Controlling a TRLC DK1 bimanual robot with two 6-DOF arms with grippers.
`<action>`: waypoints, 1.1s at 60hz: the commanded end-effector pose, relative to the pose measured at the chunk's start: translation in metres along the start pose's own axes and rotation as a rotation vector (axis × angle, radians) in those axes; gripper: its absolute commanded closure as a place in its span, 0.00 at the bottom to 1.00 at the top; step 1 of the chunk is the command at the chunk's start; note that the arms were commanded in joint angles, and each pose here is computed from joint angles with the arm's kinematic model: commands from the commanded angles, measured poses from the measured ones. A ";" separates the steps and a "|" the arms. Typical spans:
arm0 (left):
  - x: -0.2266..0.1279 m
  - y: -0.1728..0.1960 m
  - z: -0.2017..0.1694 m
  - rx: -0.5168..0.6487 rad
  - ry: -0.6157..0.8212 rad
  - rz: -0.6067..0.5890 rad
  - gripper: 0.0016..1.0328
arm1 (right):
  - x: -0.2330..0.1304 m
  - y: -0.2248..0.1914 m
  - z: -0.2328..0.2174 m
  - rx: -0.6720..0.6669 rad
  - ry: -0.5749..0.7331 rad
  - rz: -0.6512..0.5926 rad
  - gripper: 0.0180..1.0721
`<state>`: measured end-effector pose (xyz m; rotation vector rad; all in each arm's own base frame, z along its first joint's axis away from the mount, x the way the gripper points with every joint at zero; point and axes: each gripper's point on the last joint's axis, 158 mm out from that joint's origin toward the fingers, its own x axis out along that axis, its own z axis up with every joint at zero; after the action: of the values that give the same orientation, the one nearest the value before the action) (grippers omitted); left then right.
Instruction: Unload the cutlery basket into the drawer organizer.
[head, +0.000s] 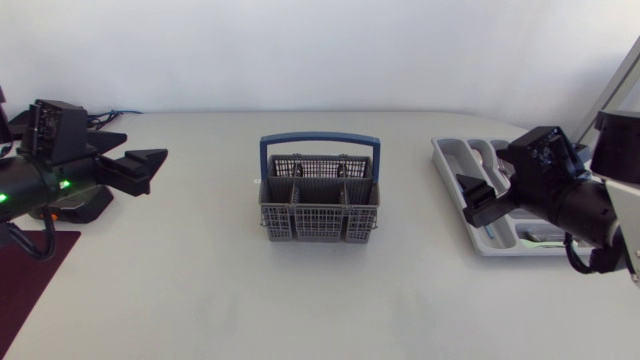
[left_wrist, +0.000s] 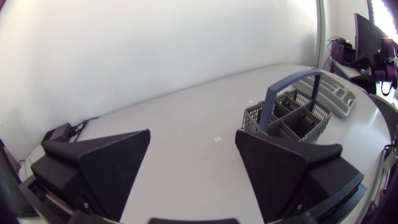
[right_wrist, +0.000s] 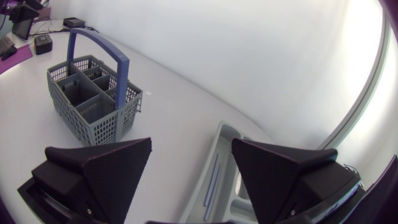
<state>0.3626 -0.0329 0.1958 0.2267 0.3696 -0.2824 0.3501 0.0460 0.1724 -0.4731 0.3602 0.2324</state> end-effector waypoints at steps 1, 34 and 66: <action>-0.013 0.009 0.001 -0.044 -0.031 0.058 0.05 | -0.009 -0.007 -0.013 0.031 0.008 -0.037 0.04; -0.070 0.001 0.016 -0.070 -0.285 0.140 0.05 | -0.063 -0.040 -0.032 0.123 -0.048 -0.251 0.04; -0.086 -0.011 -0.037 -0.160 -0.309 0.197 0.04 | -0.082 -0.024 -0.050 0.300 -0.176 -0.262 0.04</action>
<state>0.2736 -0.0134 0.2086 0.0932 0.0454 -0.0961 0.2717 -0.0102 0.1852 -0.2568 0.1472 -0.0364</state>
